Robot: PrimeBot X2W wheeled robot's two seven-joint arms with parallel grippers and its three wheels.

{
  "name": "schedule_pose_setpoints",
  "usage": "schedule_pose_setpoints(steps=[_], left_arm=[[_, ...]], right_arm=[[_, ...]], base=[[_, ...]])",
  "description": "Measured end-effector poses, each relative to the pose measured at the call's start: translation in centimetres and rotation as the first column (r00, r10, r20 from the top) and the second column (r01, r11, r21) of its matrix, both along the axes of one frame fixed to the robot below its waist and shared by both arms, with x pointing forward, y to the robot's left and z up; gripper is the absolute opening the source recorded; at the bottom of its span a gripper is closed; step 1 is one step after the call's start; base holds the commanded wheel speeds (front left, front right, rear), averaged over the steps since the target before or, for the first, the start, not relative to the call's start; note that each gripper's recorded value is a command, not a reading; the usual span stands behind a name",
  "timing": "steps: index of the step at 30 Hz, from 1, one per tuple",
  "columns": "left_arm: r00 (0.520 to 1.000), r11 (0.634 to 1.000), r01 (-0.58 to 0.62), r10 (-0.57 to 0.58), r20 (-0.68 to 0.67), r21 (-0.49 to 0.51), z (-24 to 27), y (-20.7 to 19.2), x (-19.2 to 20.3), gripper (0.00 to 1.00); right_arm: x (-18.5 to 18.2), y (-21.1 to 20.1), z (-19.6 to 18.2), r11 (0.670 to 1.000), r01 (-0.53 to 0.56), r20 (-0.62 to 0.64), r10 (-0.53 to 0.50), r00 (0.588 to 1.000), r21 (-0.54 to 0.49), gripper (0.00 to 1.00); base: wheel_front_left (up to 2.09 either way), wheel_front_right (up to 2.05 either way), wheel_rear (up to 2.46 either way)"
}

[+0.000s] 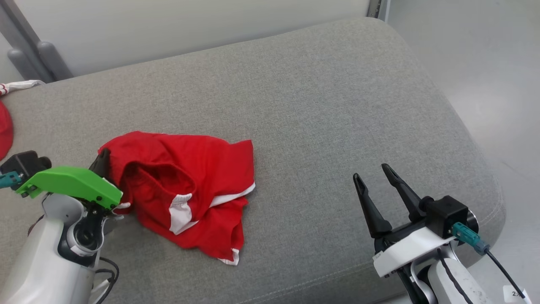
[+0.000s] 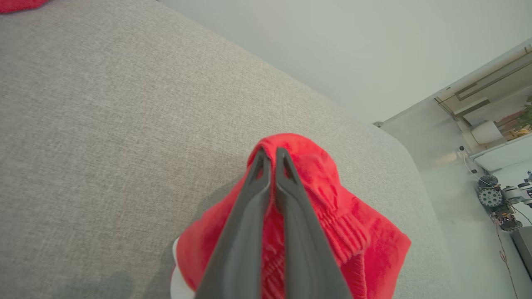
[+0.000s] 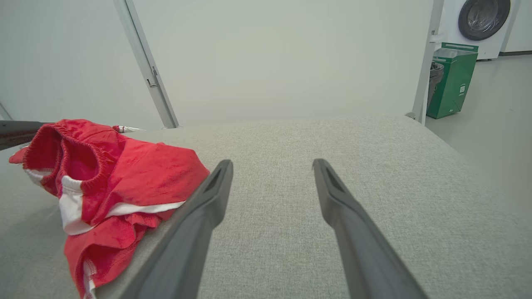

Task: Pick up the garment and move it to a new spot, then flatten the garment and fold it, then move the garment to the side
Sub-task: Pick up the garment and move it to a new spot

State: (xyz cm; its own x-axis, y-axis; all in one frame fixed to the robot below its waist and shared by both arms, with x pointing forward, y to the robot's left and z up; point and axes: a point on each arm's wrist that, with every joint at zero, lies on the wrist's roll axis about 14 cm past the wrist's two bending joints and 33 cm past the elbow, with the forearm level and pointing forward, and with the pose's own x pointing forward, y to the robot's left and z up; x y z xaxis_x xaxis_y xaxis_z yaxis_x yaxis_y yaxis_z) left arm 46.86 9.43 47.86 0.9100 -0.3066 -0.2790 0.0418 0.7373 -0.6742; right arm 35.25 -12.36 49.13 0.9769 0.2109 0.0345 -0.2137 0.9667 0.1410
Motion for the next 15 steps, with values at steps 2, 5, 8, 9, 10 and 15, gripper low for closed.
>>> schedule_pose_setpoints(steps=[2, 5, 8, 9, 10, 15], left_arm=[[0.998, 0.999, -0.049, 0.049, -0.032, 0.005, -1.0, 1.6, -0.1, 0.0], [0.996, 0.997, -0.075, 0.076, -0.05, 0.008, -1.6, 2.4, -0.3, 0.0], [0.992, 0.994, -0.106, 0.107, -0.067, 0.016, -2.3, 3.4, -0.5, 0.31], [0.991, 0.993, -0.115, 0.116, -0.071, 0.018, -2.4, 3.7, -0.6, 0.34], [0.989, 0.992, -0.124, 0.125, -0.075, 0.016, -2.4, 4.0, -0.6, 0.41], [0.983, 0.986, -0.168, 0.169, -0.076, 0.02, -2.7, 5.3, -0.7, 0.93]], right_arm=[[0.0, 0.2, 0.0, 1.0, -0.006, 0.0, 0.006, 1.0, 0.0, 1.0], [-0.3, 0.6, -0.4, 1.0, -0.016, -0.013, 0.016, 1.0, 0.002, 1.0], [-0.3, 1.2, -0.4, 0.999, -0.034, -0.012, 0.034, 0.999, 0.004, 1.0], [-0.3, 1.3, -0.3, 0.999, -0.039, -0.01, 0.04, 0.999, 0.004, 1.0], [-0.4, 1.5, -0.3, 0.999, -0.046, -0.009, 0.046, 0.999, 0.005, 1.0], [-0.4, 2.4, -0.3, 0.997, -0.071, -0.007, 0.071, 0.997, 0.005, 1.0]], base=[[0.0, 0.0, 0.0], [0.0, 0.0, 0.0], [0.0, 0.0, 0.0], [0.0, 0.0, 0.0], [0.0, 0.0, 0.0], [0.0, 0.0, 0.0]])
